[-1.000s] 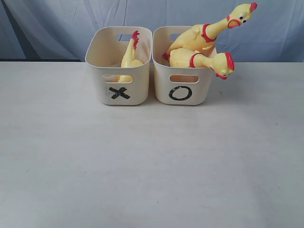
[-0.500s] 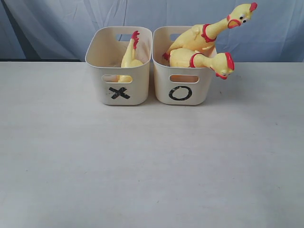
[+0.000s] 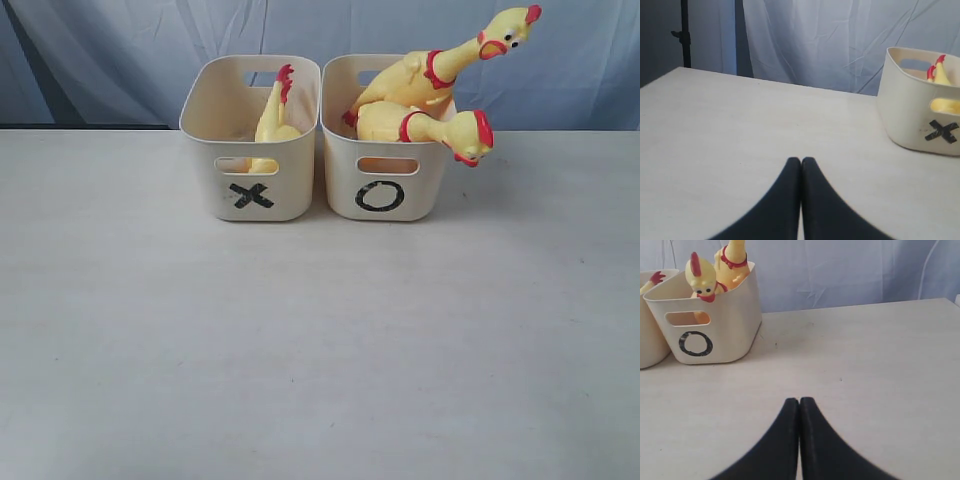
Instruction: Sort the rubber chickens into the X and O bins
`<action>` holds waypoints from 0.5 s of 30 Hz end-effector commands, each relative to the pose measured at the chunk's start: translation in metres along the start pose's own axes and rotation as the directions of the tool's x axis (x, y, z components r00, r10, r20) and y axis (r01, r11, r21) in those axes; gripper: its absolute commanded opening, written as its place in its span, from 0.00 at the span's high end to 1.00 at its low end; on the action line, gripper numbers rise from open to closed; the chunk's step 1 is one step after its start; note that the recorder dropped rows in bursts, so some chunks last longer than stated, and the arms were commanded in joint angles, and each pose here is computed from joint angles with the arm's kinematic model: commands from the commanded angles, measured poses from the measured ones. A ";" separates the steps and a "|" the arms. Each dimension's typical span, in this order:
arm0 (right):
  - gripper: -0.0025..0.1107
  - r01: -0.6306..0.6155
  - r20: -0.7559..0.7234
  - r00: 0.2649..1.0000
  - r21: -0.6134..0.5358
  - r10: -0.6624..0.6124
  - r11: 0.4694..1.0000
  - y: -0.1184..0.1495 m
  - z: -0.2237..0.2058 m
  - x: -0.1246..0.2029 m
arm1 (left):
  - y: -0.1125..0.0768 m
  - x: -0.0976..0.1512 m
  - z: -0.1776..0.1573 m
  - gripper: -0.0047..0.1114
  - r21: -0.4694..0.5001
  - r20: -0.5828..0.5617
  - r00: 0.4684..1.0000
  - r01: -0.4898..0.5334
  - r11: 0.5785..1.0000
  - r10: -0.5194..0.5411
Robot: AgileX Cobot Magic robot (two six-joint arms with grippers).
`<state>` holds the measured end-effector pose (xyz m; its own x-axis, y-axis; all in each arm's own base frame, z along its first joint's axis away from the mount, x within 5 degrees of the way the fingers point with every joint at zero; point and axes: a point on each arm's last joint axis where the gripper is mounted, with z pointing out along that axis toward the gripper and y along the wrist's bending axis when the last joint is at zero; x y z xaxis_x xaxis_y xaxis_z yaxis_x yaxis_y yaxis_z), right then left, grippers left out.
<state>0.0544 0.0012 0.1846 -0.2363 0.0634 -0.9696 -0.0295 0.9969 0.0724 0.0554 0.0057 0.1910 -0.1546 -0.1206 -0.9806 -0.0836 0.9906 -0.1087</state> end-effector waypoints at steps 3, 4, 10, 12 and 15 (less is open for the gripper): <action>0.97 0.051 0.015 0.999 0.004 -0.051 0.999 0.000 0.000 -0.001 | 0.000 -0.002 0.000 0.96 -0.001 0.025 0.958 -0.284 0.959 0.284; 0.97 0.082 0.014 0.997 0.005 -0.082 0.997 0.000 0.000 -0.001 | 0.000 -0.002 0.000 0.96 -0.001 0.025 0.959 -0.282 0.959 0.282; 0.97 0.182 0.012 0.983 0.006 -0.182 0.983 0.000 0.000 0.000 | 0.000 -0.002 0.000 0.96 -0.001 0.025 0.961 -0.277 0.961 0.277; 0.97 0.179 0.010 0.984 0.005 -0.180 0.984 0.000 0.000 0.000 | 0.000 -0.002 0.000 0.96 -0.001 0.025 0.961 -0.277 0.961 0.277; 0.97 0.179 0.010 0.984 0.005 -0.180 0.984 0.000 0.000 0.000 | 0.000 -0.002 0.000 0.96 -0.001 0.025 0.961 -0.277 0.961 0.277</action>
<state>0.0544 0.0012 0.1848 -0.2260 -0.1088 -0.9680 -0.0697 0.9930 -0.0953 0.0554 0.0057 0.1912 -0.1700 0.1535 -0.9734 -0.0391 0.9860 0.1623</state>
